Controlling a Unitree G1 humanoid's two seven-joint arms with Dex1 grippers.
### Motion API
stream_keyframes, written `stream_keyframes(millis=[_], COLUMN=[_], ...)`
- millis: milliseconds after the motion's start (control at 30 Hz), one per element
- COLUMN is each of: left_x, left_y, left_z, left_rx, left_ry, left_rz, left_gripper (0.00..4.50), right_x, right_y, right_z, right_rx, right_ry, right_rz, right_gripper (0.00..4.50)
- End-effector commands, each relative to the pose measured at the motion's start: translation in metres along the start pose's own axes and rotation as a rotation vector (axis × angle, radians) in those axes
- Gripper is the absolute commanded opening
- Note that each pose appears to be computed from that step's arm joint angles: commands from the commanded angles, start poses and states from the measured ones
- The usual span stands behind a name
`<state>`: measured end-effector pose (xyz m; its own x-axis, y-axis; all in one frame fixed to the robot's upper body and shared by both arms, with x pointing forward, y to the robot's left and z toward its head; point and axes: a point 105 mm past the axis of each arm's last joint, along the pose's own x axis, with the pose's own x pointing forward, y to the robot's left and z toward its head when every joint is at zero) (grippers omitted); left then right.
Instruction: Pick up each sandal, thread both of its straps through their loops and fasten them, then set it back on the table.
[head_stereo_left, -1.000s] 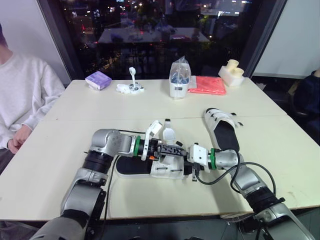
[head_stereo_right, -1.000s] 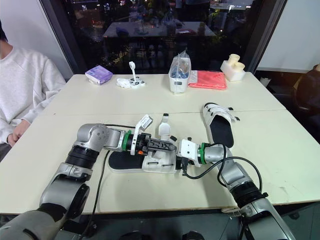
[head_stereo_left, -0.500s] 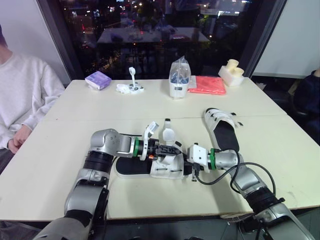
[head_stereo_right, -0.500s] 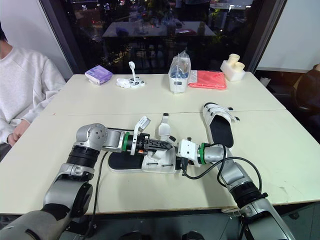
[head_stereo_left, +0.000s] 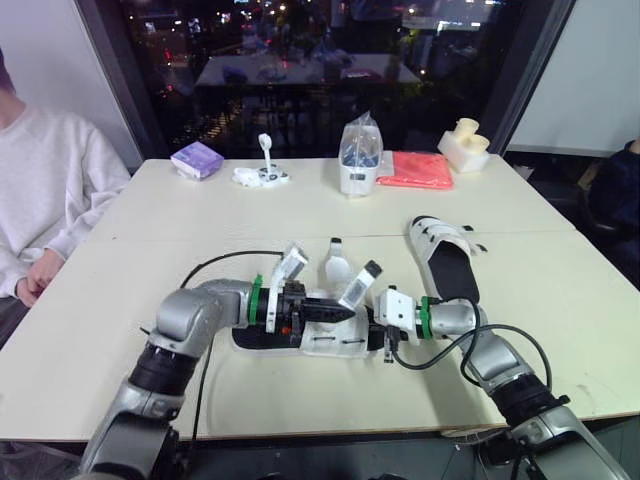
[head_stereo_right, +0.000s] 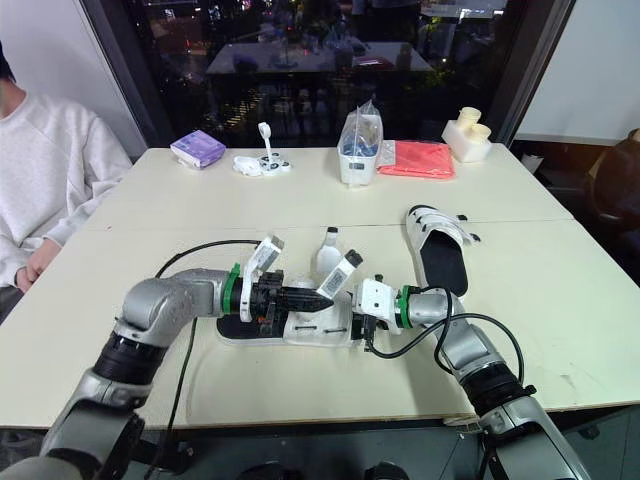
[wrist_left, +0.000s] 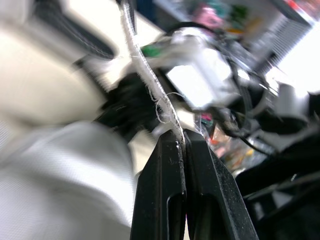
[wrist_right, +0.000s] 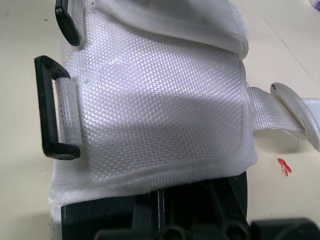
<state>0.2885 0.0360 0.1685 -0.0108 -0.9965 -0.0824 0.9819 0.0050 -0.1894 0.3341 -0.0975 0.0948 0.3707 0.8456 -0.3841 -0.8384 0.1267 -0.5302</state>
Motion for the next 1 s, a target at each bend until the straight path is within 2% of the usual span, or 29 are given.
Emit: stream_keyframes(millis=[33,133,233,400,500,533,567,600,800,833,1000], left_x=[0.003,0.005,0.003,-0.005,-0.01,-0.012,-0.013,-0.014,-0.027,-0.031,-0.05], left_y=[-0.02,-0.034,-0.044,-0.037,-0.023,-0.019,-0.018,-0.017,-0.015,-0.017,-0.024], left_z=[0.015,0.006,-0.015,-0.043,-0.056,-0.059,-0.062,-0.063,-0.074,-0.076,-0.078], left_rx=[0.38,0.734,1.067,1.466,1.571,1.585,1.598,1.602,1.593,1.58,1.509], left_ry=[-0.019,0.016,0.069,0.156,0.233,0.251,0.266,0.269,0.313,0.314,0.314], left_rz=[-0.082,-0.156,-0.276,-0.396,-0.411,-0.414,-0.422,-0.42,-0.394,-0.387,-0.284], left_gripper=[0.05,0.05,0.05,0.05,0.05,0.57,0.84,1.3,4.22,4.45,4.45], right_x=[0.001,0.001,0.002,0.002,0.003,0.004,0.004,0.004,0.004,0.004,0.006], right_y=[0.016,0.017,0.019,0.021,0.022,0.022,0.022,0.022,0.021,0.021,0.022], right_z=[-0.024,-0.024,-0.024,-0.024,-0.023,-0.023,-0.023,-0.023,-0.024,-0.024,-0.024], right_rx=[0.057,0.058,0.056,0.053,0.049,0.048,0.047,0.046,0.042,0.041,0.04], right_ry=[0.095,0.093,0.092,0.093,0.093,0.093,0.093,0.093,0.096,0.095,0.091], right_rz=[0.052,0.065,0.079,0.1,0.111,0.114,0.116,0.118,0.129,0.13,0.135], right_gripper=[0.0,0.0,0.0,0.0,0.0,0.0,0.0,0.0,0.0,0.0,0.0])
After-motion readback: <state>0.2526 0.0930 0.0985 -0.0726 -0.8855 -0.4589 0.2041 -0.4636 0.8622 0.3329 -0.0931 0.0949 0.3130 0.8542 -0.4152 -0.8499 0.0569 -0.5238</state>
